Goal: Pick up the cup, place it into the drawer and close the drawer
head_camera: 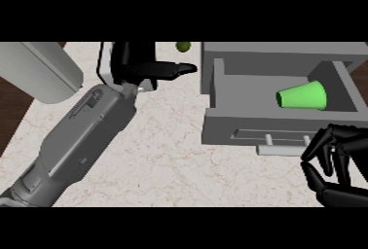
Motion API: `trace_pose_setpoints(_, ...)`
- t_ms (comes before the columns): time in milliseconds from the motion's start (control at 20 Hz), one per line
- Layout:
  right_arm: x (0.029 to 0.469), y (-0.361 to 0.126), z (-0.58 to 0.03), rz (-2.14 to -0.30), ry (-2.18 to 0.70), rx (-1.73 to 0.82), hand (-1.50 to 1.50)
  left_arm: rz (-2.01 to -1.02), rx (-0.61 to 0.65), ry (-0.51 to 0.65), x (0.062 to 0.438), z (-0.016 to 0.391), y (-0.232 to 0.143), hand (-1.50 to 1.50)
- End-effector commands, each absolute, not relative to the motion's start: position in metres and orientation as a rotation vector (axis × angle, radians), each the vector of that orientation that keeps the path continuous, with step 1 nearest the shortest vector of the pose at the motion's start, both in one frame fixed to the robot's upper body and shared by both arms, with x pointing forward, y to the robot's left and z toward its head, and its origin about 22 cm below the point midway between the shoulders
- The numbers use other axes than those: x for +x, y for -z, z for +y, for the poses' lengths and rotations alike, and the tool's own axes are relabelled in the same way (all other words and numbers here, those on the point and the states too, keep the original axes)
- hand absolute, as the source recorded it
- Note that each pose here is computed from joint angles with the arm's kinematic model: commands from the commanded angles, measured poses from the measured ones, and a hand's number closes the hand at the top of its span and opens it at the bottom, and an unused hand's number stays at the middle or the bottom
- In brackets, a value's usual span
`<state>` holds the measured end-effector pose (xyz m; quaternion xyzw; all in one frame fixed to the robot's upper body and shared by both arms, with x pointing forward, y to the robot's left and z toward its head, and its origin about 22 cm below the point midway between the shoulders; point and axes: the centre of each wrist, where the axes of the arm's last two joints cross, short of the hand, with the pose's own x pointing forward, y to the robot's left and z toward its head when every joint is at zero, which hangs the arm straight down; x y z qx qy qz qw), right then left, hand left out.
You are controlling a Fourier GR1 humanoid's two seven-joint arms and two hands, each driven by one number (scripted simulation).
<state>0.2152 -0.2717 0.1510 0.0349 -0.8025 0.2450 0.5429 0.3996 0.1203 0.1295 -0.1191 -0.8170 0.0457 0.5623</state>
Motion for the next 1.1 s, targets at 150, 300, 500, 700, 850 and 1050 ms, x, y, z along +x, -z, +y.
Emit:
trace_pose_setpoints(150, 0.22, -0.135, -0.269, -1.838, -0.609, -0.032, 1.5, -1.874, -0.267, -0.133, 0.345, 0.196, -0.103, -1.5)
trace_pose_setpoints(300, 0.228, -0.115, -0.262, -1.798, -0.7, -0.083, 1.5, -1.881, -0.258, -0.174, 0.329, 0.207, -0.103, -1.5)
trace_pose_setpoints(500, 0.237, -0.117, -0.255, -1.785, -1.018, -0.231, 1.5, -1.88, -0.278, -0.166, 0.322, 0.242, -0.089, -1.5)
trace_pose_setpoints(700, 0.255, -0.102, -0.235, -1.74, -1.136, -0.361, 1.5, -1.882, -0.25, -0.172, 0.316, 0.261, -0.077, -1.5)
trace_pose_setpoints(850, 0.265, -0.06, -0.233, -1.707, -1.187, -0.398, 1.5, -1.884, -0.247, -0.165, 0.3, 0.279, -0.079, -1.5)
trace_pose_setpoints(1050, 0.276, -0.03, -0.229, -1.691, -1.194, -0.414, -1.5, -1.88, -0.266, -0.185, 0.287, 0.301, -0.073, -1.5)
